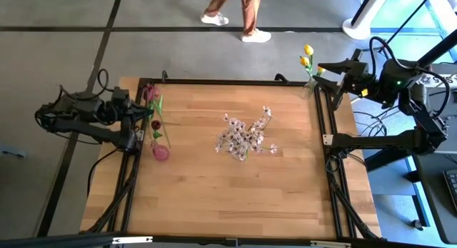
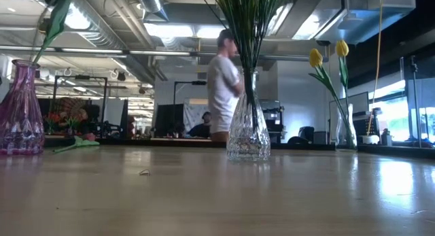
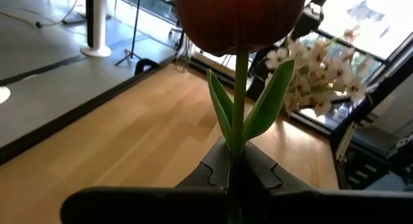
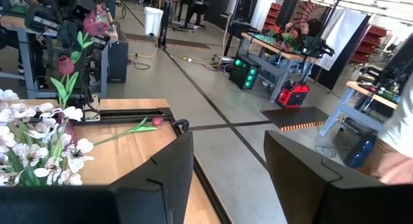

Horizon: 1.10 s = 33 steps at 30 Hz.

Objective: Sort flowers into vase by color
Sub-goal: Put the right red tulip into the violet vase

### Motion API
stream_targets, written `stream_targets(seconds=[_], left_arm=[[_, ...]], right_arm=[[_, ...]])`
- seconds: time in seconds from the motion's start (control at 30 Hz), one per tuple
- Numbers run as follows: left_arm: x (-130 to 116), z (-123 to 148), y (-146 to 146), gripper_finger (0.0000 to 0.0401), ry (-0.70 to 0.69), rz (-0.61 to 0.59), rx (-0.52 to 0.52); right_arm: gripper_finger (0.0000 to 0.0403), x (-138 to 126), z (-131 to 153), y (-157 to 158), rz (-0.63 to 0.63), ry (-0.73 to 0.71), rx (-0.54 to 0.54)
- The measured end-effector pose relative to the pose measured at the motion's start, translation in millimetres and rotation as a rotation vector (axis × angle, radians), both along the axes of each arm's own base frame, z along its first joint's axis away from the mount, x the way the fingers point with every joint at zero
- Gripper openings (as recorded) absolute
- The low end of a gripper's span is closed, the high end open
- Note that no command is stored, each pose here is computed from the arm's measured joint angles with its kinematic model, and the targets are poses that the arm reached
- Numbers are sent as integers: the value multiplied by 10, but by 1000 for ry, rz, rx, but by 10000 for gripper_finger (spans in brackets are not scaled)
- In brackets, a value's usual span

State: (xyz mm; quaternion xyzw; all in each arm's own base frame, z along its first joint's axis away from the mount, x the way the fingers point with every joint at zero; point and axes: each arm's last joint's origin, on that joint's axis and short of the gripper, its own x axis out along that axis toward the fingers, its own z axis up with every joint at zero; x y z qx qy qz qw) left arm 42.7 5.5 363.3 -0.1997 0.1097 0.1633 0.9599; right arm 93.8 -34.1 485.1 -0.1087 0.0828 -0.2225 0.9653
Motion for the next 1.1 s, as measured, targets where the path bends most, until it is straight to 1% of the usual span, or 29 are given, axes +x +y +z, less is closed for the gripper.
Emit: stream_targets(seconds=[0.17,0.33,0.43,0.5,0.6,0.77,0.83,0.97,1.03,1.1], left_arm=[[13,-2,-2,4,-12,0,-1],[3,-64,-5,5,49,-13,-2],[-18,-124,-3,9,111,-9,-16],[-40,-168,1,20,152,5,-42],[-63,-214,1,47,190,21,-98],[-73,-236,-16,99,209,-17,-171],[-67,-210,-23,117,210,-33,-186],[-29,-60,-38,143,213,-67,-194],[-27,7,-46,152,259,-87,-201],[-27,29,-52,156,348,-86,-219]], right_arm=[[188,-1,0,0,0,0,0],[188,0,0,0,0,0,0],[188,-1,0,0,0,0,0],[188,0,-1,0,0,1,0],[189,0,-1,0,1,5,-7],[189,-1,-1,-3,-8,9,-18],[189,-2,0,-5,-15,15,-30],[189,-3,0,-7,-23,17,-34],[189,-3,1,-7,-23,17,-35],[189,-3,1,-8,-23,17,-36]])
